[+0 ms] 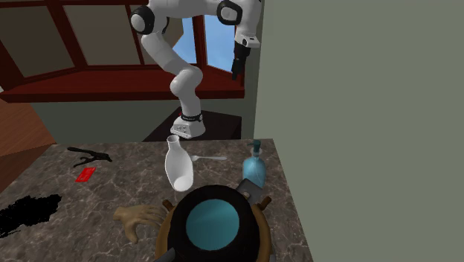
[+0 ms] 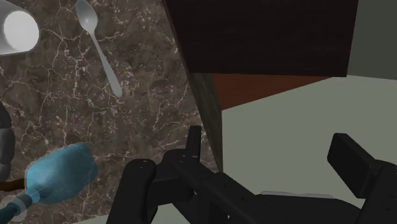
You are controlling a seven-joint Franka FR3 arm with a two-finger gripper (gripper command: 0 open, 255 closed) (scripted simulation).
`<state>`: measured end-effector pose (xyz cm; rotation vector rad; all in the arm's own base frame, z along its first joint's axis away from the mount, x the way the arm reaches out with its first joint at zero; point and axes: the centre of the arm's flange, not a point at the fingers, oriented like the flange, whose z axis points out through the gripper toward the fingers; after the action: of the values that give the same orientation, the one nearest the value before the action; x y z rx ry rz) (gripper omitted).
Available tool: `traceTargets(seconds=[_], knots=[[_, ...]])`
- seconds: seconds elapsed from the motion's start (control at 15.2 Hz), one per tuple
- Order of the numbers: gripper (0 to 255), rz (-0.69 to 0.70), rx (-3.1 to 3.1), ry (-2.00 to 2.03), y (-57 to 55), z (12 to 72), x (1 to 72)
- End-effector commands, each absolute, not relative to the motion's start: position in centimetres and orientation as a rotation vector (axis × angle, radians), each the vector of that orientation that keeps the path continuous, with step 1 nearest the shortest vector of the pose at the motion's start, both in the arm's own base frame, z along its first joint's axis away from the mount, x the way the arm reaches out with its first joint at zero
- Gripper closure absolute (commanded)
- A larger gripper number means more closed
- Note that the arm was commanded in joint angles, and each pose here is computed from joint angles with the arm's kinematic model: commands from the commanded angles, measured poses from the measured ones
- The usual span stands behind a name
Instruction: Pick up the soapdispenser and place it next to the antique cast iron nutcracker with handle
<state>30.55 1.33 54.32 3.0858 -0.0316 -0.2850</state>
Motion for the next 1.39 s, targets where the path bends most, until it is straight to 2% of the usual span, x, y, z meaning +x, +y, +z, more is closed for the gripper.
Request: traceTargets(seconds=[0.0,1.32], knots=[[0,-0.285,3.086,-0.032,1.3,54.3,30.5],[0,-0.412,3.175,0.081,-22.3,47.1,44.2]])
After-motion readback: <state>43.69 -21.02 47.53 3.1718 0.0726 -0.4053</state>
